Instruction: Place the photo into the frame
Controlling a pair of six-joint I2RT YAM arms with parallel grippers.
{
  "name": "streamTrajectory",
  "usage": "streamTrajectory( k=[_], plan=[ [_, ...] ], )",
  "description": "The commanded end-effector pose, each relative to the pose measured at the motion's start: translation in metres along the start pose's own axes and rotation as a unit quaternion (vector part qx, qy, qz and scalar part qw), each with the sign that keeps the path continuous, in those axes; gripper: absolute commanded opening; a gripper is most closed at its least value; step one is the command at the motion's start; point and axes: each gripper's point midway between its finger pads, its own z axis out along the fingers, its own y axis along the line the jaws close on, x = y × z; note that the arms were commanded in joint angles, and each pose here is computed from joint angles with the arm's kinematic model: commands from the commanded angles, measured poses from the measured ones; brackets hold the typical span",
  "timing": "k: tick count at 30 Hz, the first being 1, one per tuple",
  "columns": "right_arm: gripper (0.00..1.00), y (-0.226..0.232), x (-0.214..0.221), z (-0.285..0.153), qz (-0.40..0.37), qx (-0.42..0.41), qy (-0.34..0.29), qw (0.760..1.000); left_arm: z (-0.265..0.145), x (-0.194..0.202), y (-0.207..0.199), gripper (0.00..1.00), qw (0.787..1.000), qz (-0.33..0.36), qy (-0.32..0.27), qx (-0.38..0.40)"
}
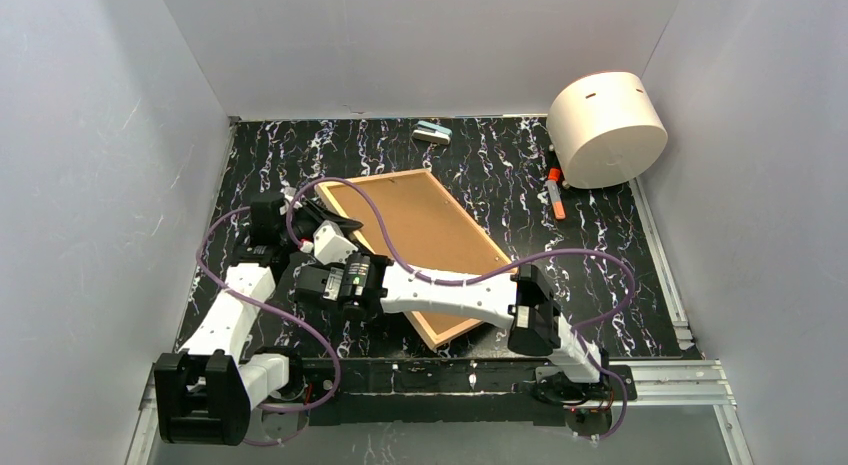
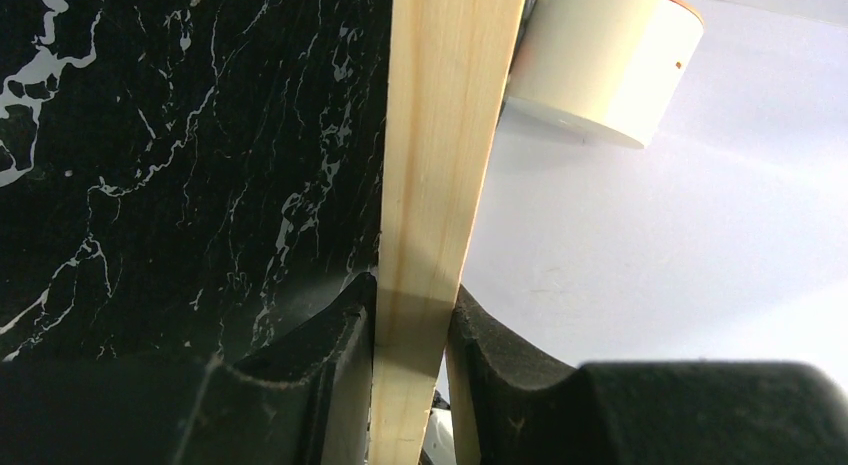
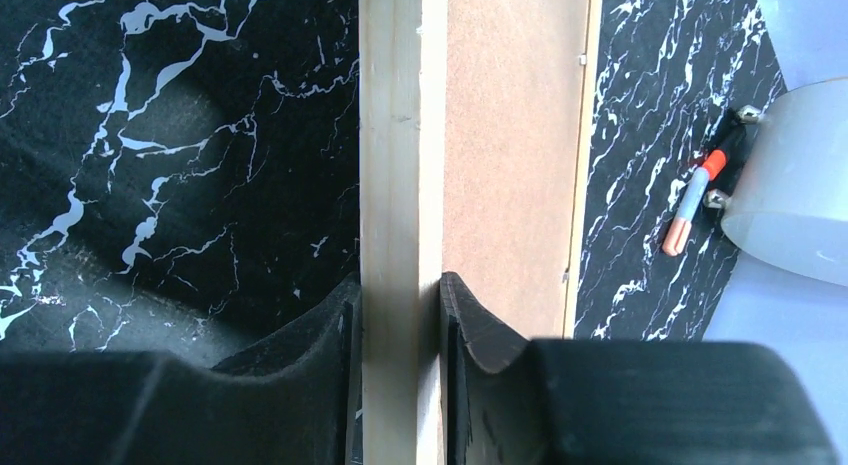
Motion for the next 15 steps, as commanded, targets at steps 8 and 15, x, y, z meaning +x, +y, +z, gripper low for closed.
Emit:
streamTrajectory(
  k=[8, 15],
  plan=[
    [0.09, -0.052, -0.043, -0.032, 0.014, 0.056, -0.074, 0.996, -0.029, -0.001, -0.057, 0.47, 0.998, 0.057, -0.001, 0.027],
    [0.04, -0.064, -0.066, -0.055, 0.051, 0.009, -0.118, 0.992, -0.037, -0.012, -0.081, 0.80, 0.996, 0.086, -0.013, 0.016]
  ],
)
